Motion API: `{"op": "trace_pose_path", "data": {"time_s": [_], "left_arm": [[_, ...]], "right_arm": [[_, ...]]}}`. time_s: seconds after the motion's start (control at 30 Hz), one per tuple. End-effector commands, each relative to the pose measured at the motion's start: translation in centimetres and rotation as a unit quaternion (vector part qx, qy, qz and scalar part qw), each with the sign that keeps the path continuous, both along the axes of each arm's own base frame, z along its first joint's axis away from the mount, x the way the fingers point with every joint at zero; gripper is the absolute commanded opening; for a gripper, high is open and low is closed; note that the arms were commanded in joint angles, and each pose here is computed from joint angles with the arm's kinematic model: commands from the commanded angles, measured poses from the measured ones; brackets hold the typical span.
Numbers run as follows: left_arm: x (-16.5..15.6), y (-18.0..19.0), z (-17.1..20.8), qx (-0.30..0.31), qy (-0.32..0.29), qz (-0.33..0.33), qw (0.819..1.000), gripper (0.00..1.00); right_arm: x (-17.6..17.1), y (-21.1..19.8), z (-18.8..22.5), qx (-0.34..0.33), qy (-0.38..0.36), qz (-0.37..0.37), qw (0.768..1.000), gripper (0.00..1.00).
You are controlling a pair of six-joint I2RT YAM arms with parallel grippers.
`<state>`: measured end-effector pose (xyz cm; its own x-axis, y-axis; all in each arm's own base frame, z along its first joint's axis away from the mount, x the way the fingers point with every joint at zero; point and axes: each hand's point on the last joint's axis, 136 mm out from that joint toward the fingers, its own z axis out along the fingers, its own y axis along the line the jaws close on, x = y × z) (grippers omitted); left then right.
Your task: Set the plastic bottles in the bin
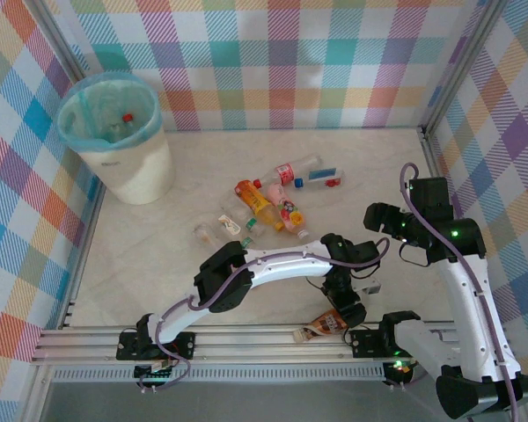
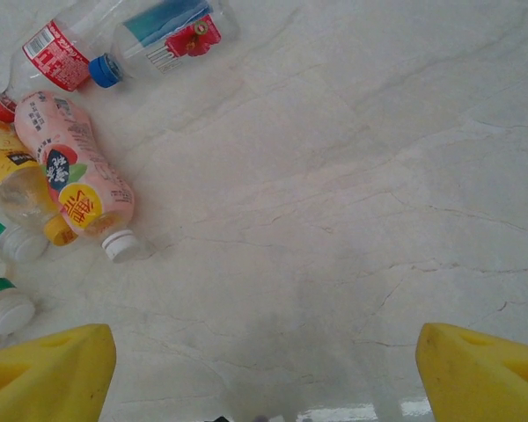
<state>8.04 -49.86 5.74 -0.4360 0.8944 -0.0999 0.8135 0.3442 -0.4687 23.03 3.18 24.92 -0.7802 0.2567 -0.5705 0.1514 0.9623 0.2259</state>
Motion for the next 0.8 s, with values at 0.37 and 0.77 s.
{"op": "trace_pose_path", "data": {"time_s": [0.37,0.77], "left_arm": [[0.9,0.4,0.5,0.025,-0.013,0.024,0.999,0.56],[4.7,0.6,9.4,-0.069,-0.104,0.061,0.99,0.52]], "right_arm": [[0.4,0.0,1.6,0.004,-0.032,0.001,0.999,0.88],[1.3,0.3,3.9,0.019,-0.066,-0.003,0.998,0.87]]}}
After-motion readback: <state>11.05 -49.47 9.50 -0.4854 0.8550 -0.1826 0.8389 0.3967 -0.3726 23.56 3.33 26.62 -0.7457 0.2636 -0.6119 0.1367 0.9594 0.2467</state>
